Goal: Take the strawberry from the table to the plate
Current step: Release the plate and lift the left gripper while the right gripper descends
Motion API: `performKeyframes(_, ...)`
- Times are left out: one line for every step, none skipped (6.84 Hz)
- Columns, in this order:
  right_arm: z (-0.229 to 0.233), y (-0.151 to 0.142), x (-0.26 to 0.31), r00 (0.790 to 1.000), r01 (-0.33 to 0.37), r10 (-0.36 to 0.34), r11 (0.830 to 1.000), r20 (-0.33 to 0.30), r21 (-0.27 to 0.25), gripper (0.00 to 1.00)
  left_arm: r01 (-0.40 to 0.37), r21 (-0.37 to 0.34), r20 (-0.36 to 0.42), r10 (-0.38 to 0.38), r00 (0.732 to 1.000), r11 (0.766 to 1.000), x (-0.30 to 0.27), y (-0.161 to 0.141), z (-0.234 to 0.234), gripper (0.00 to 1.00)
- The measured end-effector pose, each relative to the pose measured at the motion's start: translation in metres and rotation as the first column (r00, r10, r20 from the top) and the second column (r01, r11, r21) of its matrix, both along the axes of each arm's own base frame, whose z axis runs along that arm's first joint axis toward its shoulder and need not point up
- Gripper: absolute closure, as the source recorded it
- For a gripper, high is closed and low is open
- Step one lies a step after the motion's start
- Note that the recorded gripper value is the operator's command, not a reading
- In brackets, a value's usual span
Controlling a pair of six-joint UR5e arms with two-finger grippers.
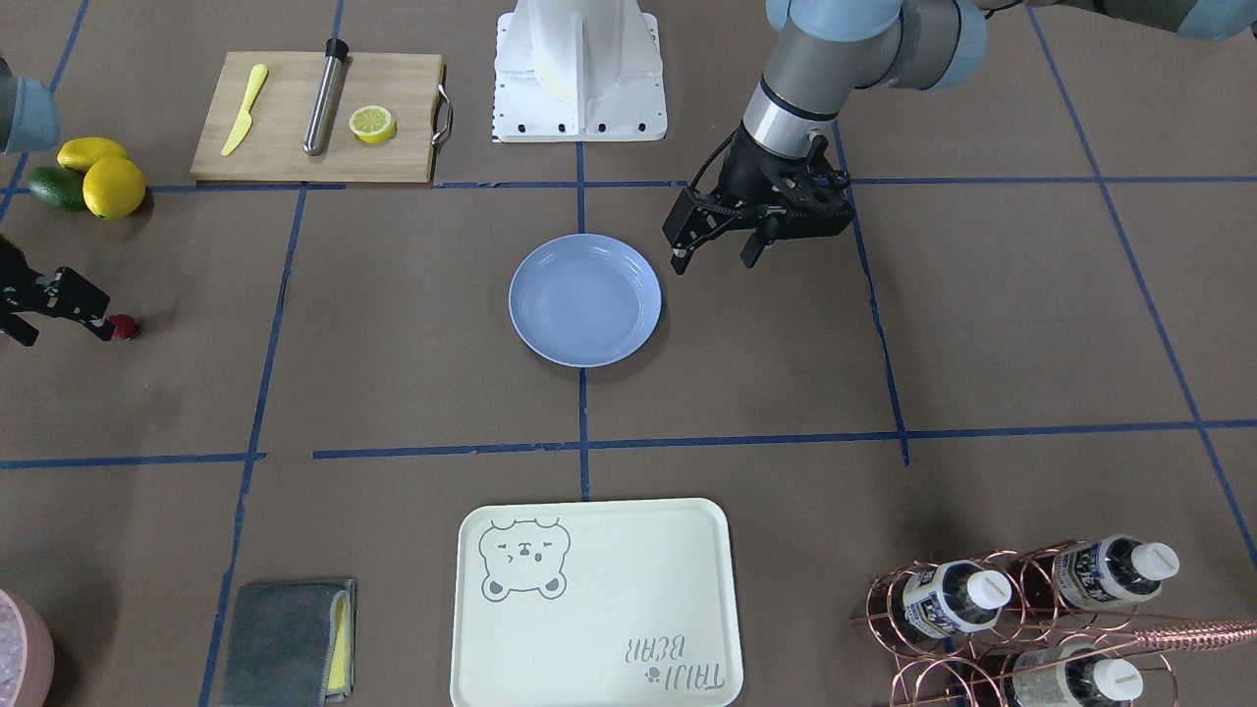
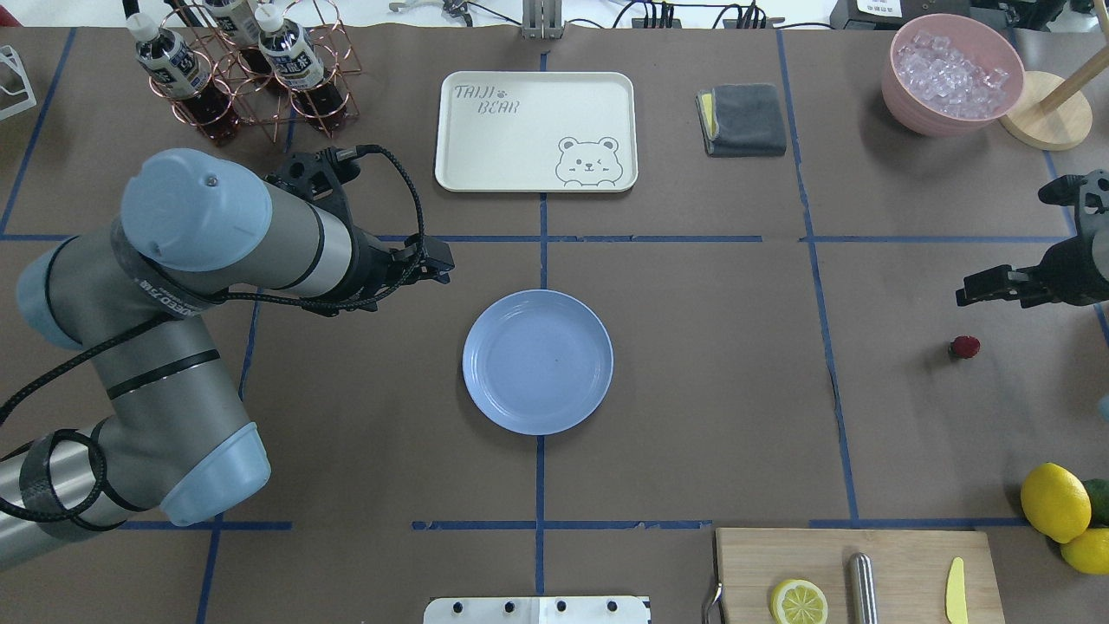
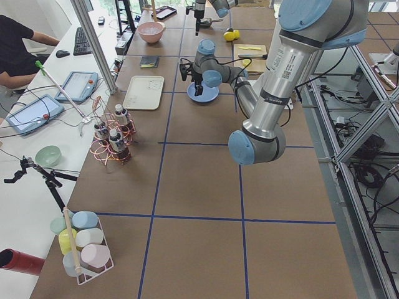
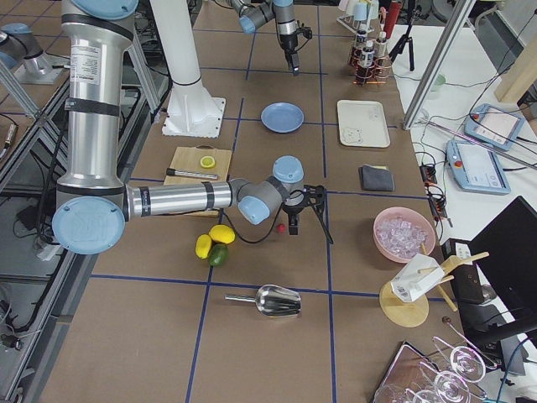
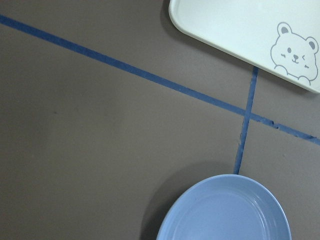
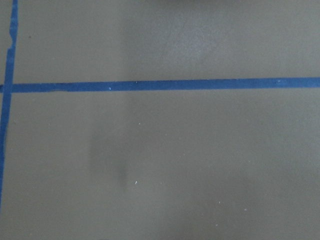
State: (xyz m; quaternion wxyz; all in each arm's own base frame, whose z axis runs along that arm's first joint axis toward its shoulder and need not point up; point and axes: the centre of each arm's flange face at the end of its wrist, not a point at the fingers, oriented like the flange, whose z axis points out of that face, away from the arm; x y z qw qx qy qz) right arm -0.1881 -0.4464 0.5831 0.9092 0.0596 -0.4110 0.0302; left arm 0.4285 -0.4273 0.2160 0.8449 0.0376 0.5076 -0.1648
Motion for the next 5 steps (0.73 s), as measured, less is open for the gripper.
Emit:
performKeyframes(0.003,0.007,-0.014,1.000,0.013,-0.013,1.000,-0.011,-0.007,0.00,-0.001,0.002,0.001,0.001,1.000,1.000,-0.001,-0.001,0.000,0.00)
performKeyframes(0.006,0.012,-0.027,0.999,0.027,-0.027,1.000,-0.028,-0.003,0.00,-0.002,0.002,0.002,0.002,1.000,1.000,-0.002,-0.001,-0.001,0.00)
performKeyframes(0.009,0.016,-0.036,0.998,0.035,-0.035,0.999,-0.045,0.001,0.01,-0.001,0.002,0.002,0.001,1.000,1.000,-0.001,-0.002,0.000,0.00)
performKeyframes(0.011,0.019,-0.041,0.998,0.043,-0.043,0.999,-0.055,-0.001,0.09,-0.001,0.002,0.002,0.001,1.000,1.000,-0.001,-0.002,0.000,0.00)
performKeyframes(0.014,0.021,-0.044,0.997,0.048,-0.049,0.999,-0.060,-0.006,0.13,-0.001,0.003,0.002,0.001,1.000,1.000,-0.001,-0.002,-0.001,0.00)
